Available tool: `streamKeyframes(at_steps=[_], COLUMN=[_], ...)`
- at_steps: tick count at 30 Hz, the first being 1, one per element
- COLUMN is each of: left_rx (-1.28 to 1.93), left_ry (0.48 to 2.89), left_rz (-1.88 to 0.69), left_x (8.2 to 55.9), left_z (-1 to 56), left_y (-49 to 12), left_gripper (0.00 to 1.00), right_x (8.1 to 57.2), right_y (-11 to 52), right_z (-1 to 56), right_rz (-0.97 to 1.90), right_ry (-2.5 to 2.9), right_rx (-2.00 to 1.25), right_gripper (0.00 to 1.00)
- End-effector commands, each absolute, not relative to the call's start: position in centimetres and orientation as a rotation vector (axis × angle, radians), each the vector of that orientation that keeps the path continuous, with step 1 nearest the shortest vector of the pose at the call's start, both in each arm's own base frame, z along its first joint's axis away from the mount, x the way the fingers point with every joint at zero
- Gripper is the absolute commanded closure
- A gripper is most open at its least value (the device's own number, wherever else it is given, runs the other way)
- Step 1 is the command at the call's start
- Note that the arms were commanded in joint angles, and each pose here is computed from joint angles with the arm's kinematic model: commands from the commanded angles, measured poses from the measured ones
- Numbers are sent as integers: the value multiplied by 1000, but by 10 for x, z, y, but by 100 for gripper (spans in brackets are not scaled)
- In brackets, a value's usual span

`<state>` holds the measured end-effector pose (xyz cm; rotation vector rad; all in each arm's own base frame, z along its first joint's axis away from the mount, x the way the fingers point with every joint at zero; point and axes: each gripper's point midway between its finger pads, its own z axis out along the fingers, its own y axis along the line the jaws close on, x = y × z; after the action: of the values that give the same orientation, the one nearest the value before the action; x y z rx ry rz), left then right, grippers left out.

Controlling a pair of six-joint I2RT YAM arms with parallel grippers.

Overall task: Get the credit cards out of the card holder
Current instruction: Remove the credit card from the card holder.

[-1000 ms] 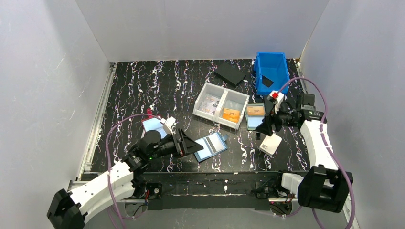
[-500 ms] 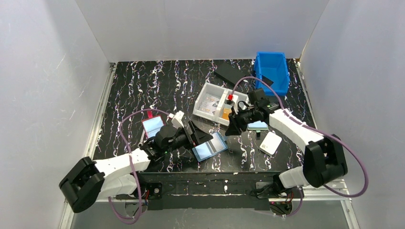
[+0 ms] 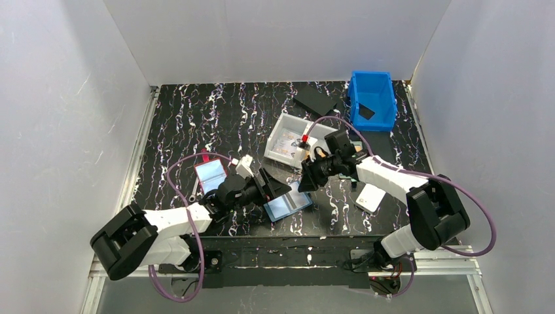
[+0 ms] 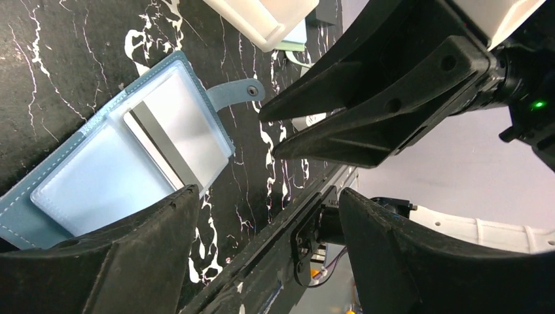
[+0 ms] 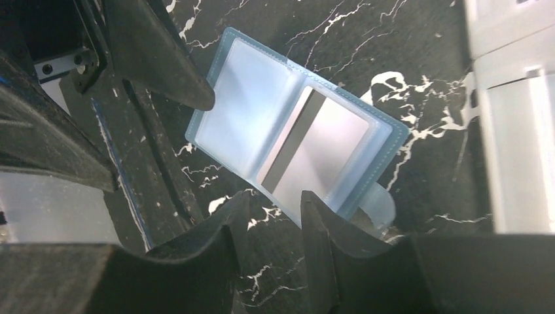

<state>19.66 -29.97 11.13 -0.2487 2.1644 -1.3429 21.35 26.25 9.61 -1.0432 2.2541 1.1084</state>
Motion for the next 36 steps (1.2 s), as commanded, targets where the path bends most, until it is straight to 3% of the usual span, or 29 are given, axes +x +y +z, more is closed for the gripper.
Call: streamKeyframes(at_steps=[1, 7, 8, 12, 20, 36], left_rx=[-245, -243, -250, -251, -299, -361], left_ry=[2131, 2155, 2164, 2171, 2294, 2282], left_rz=[-1312, -1298, -1281, -1260, -1220, -1178], left_x=[205, 203, 201, 200, 196, 204], left_z=[111, 100, 93, 84, 49, 44], left_y=[-301, -303, -301, -300, -313, -311], left_gripper=[27, 39, 45, 51, 55, 62], right_x=[215, 212, 214, 216, 224, 217], right_y=[280, 284, 285, 282, 273, 271], right_z=[94, 83, 76, 62, 42, 26], right_rz=[1141, 1120, 1086, 1041, 931, 943], right_ry=[2265, 2307, 2337, 2406, 2467, 2543], right_rx=[-933, -888, -870, -828, -798, -785], right_gripper=[57, 58, 59, 60, 62, 62])
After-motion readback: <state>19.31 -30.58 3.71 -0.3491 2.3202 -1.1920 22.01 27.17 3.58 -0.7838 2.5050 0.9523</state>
